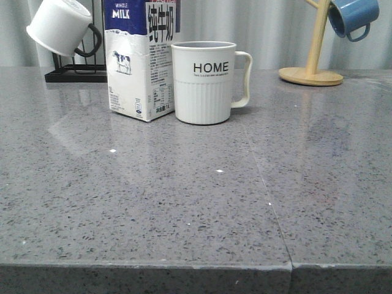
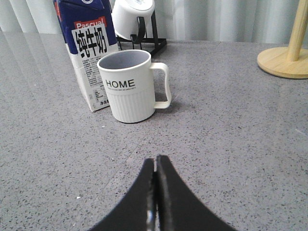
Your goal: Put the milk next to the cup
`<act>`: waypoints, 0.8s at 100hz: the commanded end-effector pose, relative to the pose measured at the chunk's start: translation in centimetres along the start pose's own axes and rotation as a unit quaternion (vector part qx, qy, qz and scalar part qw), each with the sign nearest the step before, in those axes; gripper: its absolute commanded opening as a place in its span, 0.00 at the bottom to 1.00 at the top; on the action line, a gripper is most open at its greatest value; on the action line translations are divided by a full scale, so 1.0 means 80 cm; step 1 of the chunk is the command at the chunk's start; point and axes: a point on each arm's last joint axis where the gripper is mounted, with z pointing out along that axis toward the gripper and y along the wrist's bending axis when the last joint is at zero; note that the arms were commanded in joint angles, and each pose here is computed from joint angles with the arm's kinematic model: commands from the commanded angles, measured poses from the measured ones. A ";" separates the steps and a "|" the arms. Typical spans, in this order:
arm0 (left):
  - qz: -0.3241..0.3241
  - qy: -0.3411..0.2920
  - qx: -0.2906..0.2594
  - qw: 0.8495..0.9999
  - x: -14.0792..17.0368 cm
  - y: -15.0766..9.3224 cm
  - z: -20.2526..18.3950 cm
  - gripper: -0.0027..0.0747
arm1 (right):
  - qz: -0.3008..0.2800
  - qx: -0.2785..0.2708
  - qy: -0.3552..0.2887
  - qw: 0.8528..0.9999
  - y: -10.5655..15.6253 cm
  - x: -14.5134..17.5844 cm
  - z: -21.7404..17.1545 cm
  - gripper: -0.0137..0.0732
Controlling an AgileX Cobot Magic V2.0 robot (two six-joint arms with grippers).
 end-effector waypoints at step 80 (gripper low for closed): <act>0.001 -0.053 -0.007 0.999 0.027 0.002 0.005 0.01 | -0.005 -0.003 -0.046 0.999 0.002 -0.018 -0.002 0.08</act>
